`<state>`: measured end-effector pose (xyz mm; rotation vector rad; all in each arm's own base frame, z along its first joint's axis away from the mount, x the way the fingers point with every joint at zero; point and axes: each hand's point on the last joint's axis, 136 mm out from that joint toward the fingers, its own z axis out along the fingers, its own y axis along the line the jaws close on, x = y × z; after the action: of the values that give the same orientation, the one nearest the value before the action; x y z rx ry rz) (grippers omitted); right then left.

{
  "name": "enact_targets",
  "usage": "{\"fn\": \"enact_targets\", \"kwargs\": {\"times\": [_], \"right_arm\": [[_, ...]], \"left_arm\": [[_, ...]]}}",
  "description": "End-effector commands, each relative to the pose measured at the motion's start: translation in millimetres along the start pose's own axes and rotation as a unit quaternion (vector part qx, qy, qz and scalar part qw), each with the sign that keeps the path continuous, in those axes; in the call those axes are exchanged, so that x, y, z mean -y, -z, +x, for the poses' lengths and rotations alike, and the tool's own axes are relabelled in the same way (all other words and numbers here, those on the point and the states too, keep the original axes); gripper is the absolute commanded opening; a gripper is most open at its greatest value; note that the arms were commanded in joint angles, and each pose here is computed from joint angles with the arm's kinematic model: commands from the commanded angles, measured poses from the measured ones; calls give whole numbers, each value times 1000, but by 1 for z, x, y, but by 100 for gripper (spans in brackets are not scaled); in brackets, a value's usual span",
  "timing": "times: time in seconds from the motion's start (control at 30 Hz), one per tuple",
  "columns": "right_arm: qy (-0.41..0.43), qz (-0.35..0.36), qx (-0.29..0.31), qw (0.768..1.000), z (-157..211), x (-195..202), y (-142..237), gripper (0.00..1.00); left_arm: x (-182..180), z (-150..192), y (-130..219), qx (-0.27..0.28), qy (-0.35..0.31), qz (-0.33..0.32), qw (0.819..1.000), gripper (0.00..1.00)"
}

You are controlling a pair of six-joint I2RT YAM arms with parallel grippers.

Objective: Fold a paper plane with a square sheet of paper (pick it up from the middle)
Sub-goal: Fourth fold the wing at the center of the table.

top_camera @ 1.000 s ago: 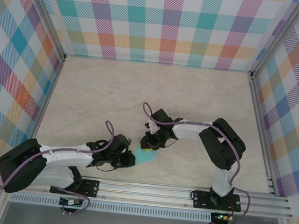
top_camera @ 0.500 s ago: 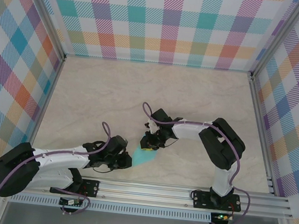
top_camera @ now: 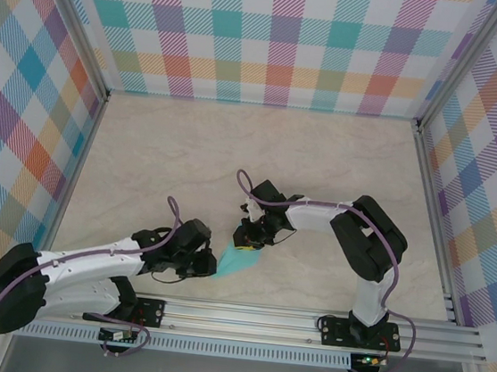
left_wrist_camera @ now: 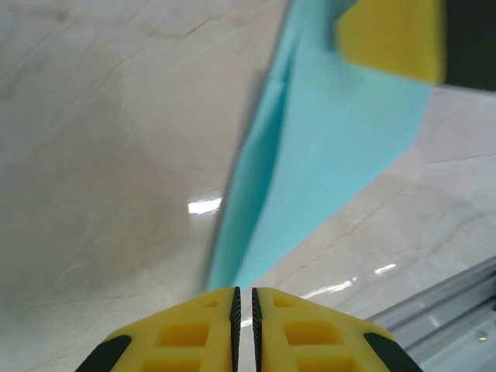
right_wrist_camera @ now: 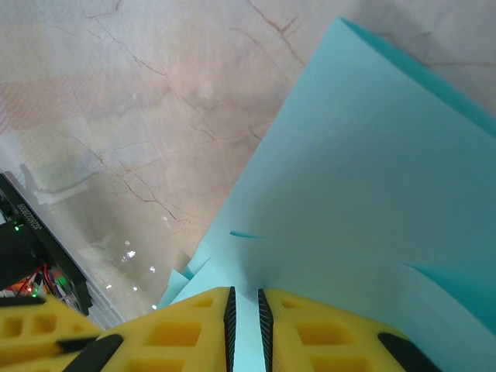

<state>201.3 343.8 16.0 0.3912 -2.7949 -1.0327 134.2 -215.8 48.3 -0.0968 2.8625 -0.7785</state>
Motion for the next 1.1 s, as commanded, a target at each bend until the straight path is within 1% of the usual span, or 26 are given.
{"fn": "enact_targets", "kwargs": {"times": [0.0, 0.1, 0.23, 0.33, 0.43, 0.57, 0.67, 0.8, 0.97, 1.07], "right_arm": [[-20, 65, -5, 998, 3, 36, -9, 20], [-20, 65, -5, 998, 3, 36, -9, 20], [-21, 63, -5, 998, 3, 35, -10, 20], [-21, 62, -6, 998, 3, 34, -9, 20], [-20, 62, -7, 998, 4, 34, -9, 20], [-18, 61, -5, 998, 2, 32, -7, 21], [-14, 55, -1, 998, 0, 27, -5, 22], [-1, 38, 14, 999, -7, 10, 6, 24], [26, 21, 60, 998, -17, -17, 34, 26], [30, 25, 89, 995, -19, -22, 48, 26]], "left_arm": [[19, -14, -1, 11, -9, 19, 1000, 15], [36, -22, -10, 12, -15, 41, 999, 15], [36, -24, -25, 1, -19, 28, 999, 14], [23, -17, -38, -17, -12, 9, 1000, 12], [2, -7, -47, -29, 4, -19, 999, 12], [-30, 4, -50, -35, 16, -69, 997, 11], [-49, 11, -50, -36, 26, -90, 995, 10], [-62, 17, -52, -36, 35, -103, 993, 8], [-66, 17, -51, -29, 39, -107, 993, 4], [-67, 16, -51, -27, 39, -108, 993, 2]]}}
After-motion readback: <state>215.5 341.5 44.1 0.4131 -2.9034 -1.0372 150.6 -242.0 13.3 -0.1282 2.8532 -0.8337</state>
